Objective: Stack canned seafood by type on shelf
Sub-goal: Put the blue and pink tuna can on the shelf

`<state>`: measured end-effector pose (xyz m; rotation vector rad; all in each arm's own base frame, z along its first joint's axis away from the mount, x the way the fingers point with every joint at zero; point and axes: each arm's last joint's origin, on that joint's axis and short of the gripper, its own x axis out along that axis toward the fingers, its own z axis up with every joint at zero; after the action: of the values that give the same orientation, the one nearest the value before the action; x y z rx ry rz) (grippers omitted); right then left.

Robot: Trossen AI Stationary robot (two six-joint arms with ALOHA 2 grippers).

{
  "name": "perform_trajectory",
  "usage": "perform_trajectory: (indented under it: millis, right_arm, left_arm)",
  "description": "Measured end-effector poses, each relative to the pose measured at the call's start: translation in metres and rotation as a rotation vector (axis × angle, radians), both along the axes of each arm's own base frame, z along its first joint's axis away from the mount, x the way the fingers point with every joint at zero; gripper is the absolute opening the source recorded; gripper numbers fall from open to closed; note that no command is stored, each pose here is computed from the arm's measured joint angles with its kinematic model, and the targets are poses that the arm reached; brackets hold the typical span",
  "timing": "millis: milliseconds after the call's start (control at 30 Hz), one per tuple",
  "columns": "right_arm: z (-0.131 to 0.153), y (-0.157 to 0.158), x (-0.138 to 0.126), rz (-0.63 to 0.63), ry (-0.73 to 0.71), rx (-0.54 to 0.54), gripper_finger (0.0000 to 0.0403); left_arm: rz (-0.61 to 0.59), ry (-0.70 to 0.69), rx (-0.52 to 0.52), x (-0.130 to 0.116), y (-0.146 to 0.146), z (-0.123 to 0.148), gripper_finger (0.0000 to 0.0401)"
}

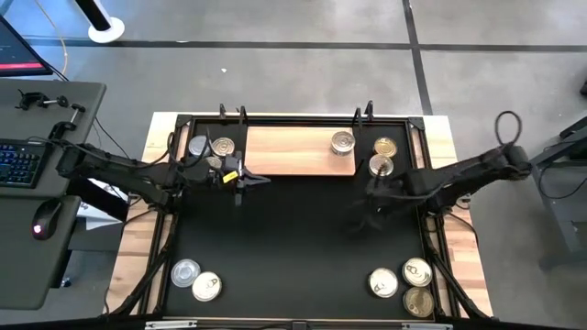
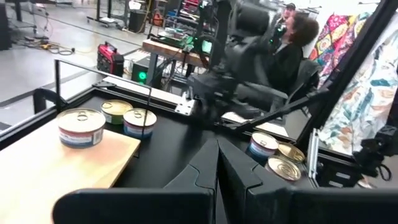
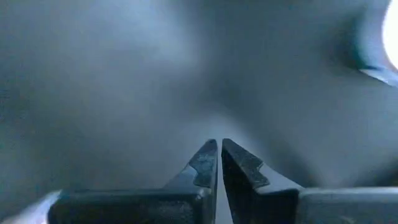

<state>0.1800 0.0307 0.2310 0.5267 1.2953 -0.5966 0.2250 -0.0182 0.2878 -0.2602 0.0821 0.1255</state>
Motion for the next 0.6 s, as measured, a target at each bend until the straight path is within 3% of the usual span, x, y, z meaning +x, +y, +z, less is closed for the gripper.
perform_trajectory:
  millis: [133,233,433,600]
  right_arm:
    - [-0.018,-0.033,-0.027,-0.360,-0.024,-0.131,0.0004]
    - [-0.029,-0.052,-0.037,-0.552,-0.092,-0.187,0.0004]
    - [-0.054,-0.075,-0.034,-0.652,-0.234,-0.155,0.0001]
    - [-0.052,-0.087,-0.037,-0.688,-0.226,-0.237,0.0000]
  left_arm:
    - [0.018,-0.031,-0.003,0.001,0.004,0.003,0.0000]
    - [0.019,-0.070,-0.006,0.001,0.004,0.007,0.0000]
    - [-0.055,-0.085,-0.012,0.001,-0.002,0.008,0.0000]
    - [-0.103,-0.047,-0.009,0.007,-0.015,0.000,0.0000]
